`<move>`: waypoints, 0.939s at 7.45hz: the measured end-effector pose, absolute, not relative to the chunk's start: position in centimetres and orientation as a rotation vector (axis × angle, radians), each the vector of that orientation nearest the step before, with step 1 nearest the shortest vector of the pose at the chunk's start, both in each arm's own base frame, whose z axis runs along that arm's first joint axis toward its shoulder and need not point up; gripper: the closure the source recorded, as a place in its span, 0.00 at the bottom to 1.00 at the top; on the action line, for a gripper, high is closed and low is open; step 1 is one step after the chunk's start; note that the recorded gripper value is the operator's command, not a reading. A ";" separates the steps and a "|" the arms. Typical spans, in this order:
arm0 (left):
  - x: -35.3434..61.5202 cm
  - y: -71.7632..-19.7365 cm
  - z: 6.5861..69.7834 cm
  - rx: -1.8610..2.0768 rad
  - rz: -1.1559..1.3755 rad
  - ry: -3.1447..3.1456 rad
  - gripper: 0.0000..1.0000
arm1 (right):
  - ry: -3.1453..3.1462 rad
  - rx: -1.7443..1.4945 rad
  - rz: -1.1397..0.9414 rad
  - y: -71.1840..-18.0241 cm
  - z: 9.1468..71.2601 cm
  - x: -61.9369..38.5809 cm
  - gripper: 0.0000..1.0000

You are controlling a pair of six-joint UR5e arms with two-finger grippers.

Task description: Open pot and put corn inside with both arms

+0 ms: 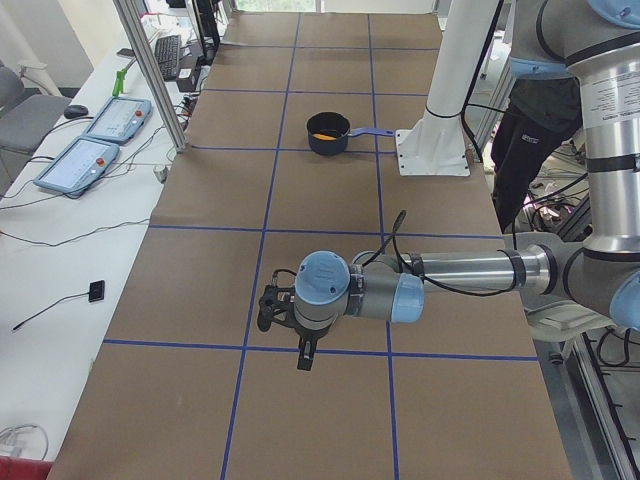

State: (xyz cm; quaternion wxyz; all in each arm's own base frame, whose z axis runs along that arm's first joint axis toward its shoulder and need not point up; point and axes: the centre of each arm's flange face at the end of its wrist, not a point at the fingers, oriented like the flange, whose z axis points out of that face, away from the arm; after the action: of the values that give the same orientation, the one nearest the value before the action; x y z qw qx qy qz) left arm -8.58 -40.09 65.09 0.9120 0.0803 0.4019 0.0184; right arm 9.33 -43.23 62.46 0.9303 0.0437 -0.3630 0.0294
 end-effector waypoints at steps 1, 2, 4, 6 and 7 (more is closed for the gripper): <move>-8.6 -40.0 65.1 0.165 0.037 0.828 0.02 | -0.743 0.092 0.060 -43.3 62.3 9.3 0.00; -8.6 -40.0 65.1 0.164 0.037 0.828 0.02 | -0.743 0.093 0.061 -43.4 62.3 9.3 0.00; -8.6 -40.0 65.1 0.165 0.037 0.828 0.02 | -0.743 0.096 0.060 -43.5 62.2 9.4 0.00; -8.6 -40.0 65.1 0.165 0.037 0.828 0.02 | -0.732 0.102 0.058 -43.6 61.9 9.4 0.00; -8.6 -40.0 65.1 0.165 0.037 0.828 0.02 | -0.724 0.105 0.057 -43.7 61.8 9.5 0.00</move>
State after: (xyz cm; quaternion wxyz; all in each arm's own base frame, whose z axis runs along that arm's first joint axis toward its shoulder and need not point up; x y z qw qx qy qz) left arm -8.60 -40.05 65.07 0.9120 0.0800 0.4018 0.0180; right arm 9.49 -43.65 61.85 0.9334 0.0512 -0.3540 0.0280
